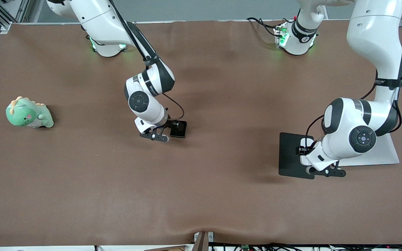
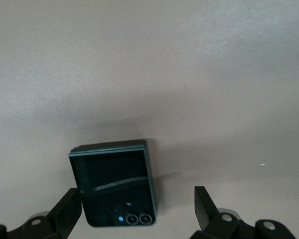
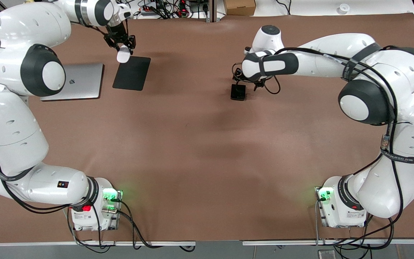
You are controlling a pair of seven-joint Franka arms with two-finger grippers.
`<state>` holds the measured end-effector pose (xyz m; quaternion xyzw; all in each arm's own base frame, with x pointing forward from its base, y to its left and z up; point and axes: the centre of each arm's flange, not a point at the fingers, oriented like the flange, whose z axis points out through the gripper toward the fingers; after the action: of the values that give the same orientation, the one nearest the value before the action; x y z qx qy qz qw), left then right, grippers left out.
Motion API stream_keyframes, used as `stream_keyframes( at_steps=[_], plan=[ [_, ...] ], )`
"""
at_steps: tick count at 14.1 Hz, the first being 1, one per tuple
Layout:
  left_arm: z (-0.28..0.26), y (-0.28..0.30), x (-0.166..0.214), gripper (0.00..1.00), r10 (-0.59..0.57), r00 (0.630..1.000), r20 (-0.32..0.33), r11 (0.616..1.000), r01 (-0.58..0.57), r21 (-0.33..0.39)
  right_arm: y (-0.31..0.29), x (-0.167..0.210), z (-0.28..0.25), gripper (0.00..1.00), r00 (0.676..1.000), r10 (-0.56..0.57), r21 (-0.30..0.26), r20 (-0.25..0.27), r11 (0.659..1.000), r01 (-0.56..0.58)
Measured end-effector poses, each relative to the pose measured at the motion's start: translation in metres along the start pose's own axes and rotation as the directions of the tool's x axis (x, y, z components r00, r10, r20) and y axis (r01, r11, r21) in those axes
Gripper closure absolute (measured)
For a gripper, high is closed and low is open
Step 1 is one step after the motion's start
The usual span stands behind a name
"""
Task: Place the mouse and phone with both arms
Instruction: 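Lower the mouse onto the pad while the right gripper grasps the phone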
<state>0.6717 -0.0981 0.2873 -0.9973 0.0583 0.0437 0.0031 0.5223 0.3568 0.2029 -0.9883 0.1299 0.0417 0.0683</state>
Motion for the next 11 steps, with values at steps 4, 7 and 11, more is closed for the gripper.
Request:
stream_keyframes(
  at_steps=[4, 7, 11],
  plan=[
    [0.047, -0.009, -0.009, 0.40, 0.040, 0.999, -0.015, 0.999, -0.040, -0.004, -0.009, -0.010, 0.015, 0.00, 1.000, -0.002, -0.005, -0.003, 1.000, 0.002],
    [0.070, -0.007, -0.009, 0.40, 0.050, 0.998, -0.030, 0.999, -0.050, -0.007, -0.016, -0.015, 0.021, 0.00, 1.000, -0.012, -0.008, -0.002, 1.000, 0.012],
    [0.092, -0.007, -0.007, 0.40, 0.063, 0.997, -0.038, 0.998, -0.064, -0.009, -0.018, -0.016, 0.027, 0.00, 1.000, -0.018, -0.002, -0.017, 1.000, 0.018]
  ],
)
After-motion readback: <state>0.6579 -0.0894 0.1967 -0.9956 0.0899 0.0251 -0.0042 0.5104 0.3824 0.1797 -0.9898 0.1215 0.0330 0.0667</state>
